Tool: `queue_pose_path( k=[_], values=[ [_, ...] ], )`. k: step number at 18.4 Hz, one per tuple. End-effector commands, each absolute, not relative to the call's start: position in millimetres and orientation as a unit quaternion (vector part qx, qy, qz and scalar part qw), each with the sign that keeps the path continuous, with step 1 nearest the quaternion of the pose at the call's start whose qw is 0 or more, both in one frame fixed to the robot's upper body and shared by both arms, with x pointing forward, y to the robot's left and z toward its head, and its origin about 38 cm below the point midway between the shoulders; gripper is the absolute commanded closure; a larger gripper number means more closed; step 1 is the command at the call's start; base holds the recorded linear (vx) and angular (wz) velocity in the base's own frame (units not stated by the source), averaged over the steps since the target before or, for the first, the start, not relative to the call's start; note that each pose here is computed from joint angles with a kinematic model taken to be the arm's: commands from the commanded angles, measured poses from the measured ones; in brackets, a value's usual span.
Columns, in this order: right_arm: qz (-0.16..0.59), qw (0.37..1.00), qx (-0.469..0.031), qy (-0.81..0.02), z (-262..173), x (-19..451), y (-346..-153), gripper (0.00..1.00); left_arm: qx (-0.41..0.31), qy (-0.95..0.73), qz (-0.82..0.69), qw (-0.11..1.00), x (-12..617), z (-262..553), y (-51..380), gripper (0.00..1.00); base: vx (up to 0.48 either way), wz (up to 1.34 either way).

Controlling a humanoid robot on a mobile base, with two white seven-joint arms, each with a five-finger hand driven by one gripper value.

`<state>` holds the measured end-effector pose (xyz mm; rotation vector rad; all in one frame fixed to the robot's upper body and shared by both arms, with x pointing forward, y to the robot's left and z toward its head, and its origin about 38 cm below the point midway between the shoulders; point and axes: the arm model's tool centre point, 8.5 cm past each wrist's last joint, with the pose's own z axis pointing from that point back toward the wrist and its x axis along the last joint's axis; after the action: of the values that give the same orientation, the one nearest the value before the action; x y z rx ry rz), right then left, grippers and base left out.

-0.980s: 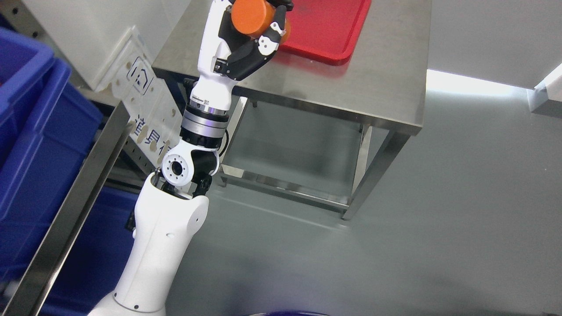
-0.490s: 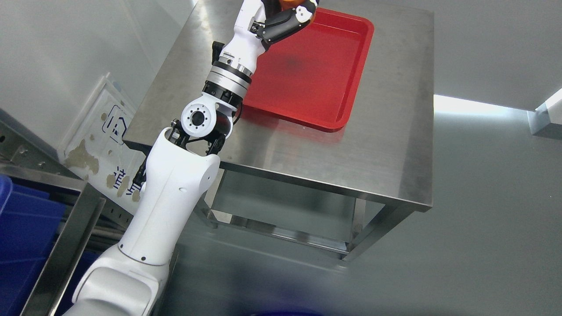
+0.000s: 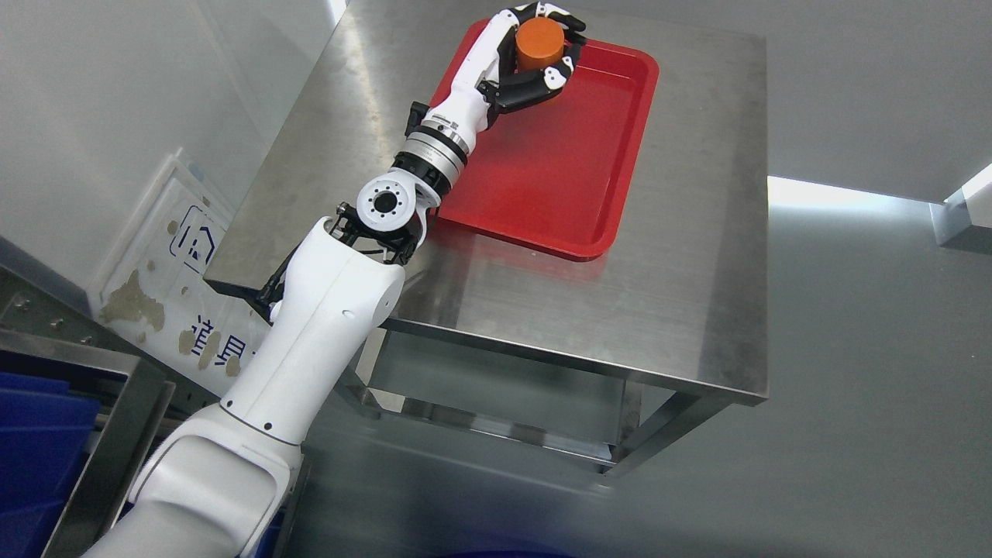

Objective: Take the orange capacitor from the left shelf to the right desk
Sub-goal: 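Lower the capacitor onto the red tray and open the left hand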

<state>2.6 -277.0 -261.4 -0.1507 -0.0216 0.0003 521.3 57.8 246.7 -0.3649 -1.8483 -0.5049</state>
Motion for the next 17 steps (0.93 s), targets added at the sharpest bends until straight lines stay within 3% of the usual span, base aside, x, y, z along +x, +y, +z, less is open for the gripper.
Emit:
queue_pose_path(
  k=[1, 4, 9, 12, 17],
  values=[
    [-0.007, 0.996, -0.084, -0.01, -260.4, -4.7, -288.3, 0.0, -0.116, -0.712, -0.229, 0.654, 538.7, 165.4, 78.2, 0.83, 0.012, 0.0],
    [-0.007, 0.996, -0.084, -0.01, -260.4, -4.7, -288.3, 0.0, -0.117, -0.712, -0.229, 0.653, 538.4, 166.6, 77.5, 0.67, 0.004, 0.0],
    [-0.007, 0.996, -0.084, -0.01, -260.4, -4.7, -288.3, 0.0, -0.126, -0.735, -0.228, 0.626, 542.2, 197.9, 73.0, 0.1, 0.0, 0.0],
    [-0.007, 0.996, -0.084, -0.01, -260.4, -4.7, -288.3, 0.0, -0.144, -0.78, -0.185, 0.58, 542.7, 249.9, 85.5, 0.01, 0.0, 0.0],
    [-0.006, 0.996, -0.084, -0.01, -260.4, -4.6, -288.3, 0.0, -0.158, -0.842, -0.079, 0.509, 525.8, 313.3, 151.6, 0.0, 0.0, 0.0]
  ],
)
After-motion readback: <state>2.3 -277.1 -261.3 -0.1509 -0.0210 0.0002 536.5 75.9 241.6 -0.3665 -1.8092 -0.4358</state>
